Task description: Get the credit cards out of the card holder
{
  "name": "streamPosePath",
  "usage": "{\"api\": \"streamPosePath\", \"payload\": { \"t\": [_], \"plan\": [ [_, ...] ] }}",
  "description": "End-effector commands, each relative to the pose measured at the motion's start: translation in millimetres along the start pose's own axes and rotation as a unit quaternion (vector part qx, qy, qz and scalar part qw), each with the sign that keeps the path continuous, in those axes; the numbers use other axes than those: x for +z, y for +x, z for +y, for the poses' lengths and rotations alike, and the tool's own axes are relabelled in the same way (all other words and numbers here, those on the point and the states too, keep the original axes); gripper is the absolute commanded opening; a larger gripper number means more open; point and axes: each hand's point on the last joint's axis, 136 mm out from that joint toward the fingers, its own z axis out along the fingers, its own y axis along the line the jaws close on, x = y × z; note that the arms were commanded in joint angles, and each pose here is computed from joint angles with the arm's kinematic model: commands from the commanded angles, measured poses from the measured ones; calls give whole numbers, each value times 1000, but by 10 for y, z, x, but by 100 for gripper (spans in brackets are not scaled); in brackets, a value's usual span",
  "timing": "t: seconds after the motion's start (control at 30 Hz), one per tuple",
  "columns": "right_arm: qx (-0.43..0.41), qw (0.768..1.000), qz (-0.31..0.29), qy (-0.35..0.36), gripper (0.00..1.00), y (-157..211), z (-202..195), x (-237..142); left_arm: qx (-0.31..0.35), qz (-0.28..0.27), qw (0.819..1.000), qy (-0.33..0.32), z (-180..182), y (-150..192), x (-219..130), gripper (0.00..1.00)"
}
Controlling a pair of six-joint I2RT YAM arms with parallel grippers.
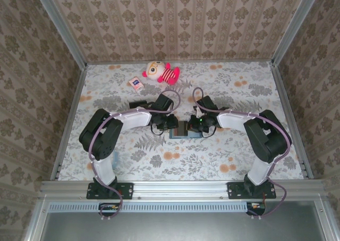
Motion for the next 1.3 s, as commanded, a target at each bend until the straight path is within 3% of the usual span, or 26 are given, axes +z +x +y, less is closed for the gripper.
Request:
{"api": "streamPosePath", "payload": {
  "t": [0.0,0.27,0.43,0.8,1.27],
  "plan": [
    [1,1000,-2,12,2,25,-66,-58,9,18,999,-38,168,90,-11,25],
    [-6,1000,6,-19,23,29,52,-35,24,-4,1000,-16,-20,-28,-238,27],
    [-1,1000,14,-9,23,35,4,24,30,-27,999,1,-148,-126,-377,26],
    [2,1000,23,-10,23,61,-25,85,23,31,999,35,-199,75,-79,16],
    [2,1000,23,-22,22,56,-4,118,9,58,998,-2,54,198,46,10]
  ]
}}
